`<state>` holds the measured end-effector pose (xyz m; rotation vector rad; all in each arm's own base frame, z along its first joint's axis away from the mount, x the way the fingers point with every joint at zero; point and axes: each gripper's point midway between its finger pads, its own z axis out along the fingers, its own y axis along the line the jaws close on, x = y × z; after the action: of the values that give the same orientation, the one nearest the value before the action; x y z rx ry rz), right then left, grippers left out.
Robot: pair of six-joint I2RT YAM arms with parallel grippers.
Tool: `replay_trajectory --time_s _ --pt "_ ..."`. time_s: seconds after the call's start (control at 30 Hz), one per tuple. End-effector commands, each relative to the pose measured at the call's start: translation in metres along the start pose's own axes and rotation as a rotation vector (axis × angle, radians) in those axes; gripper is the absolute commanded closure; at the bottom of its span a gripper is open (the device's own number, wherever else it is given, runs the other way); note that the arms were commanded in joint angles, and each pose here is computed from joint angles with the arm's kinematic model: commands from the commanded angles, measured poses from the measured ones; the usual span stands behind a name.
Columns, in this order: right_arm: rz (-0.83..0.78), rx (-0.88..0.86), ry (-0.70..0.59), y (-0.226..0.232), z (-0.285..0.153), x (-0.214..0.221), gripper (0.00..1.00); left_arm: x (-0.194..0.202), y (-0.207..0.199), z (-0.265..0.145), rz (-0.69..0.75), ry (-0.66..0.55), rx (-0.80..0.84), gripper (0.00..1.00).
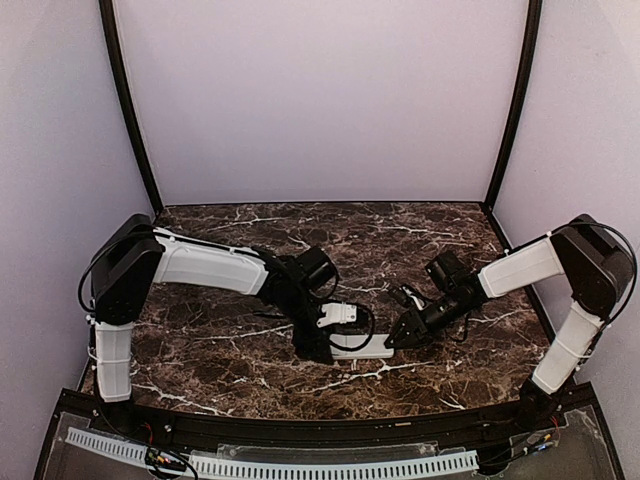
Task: Load the batteries into the remote control
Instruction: Place the battery cover on the remote control without the battery cover, then load the battery cover onto the remote control without the battery cover.
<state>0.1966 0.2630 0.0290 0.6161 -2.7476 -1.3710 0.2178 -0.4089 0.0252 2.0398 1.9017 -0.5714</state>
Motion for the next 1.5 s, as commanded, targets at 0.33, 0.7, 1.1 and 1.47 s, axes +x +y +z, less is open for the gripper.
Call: replay_trajectory --time_s 0.33,0.7,1.1,1.47 --pt "0.001 -0.018 0.009 0.004 -0.001 0.007 0.65 0.005 0.011 -0.070 -0.221 -0.155 -0.262 0.05" --pt "0.013 -0.050 0.018 0.005 0.000 0.018 0.66 0.005 0.025 -0.111 -0.791 -0.426 -0.393 0.23" --pt "0.017 -0.062 0.022 0.006 0.001 0.020 0.67 -0.012 0.010 -0.054 -0.928 -0.309 -0.328 0.45" --pt "0.018 -0.067 0.024 0.007 0.001 0.022 0.67 -0.004 0.012 -0.036 -0.964 -0.246 -0.349 0.56"
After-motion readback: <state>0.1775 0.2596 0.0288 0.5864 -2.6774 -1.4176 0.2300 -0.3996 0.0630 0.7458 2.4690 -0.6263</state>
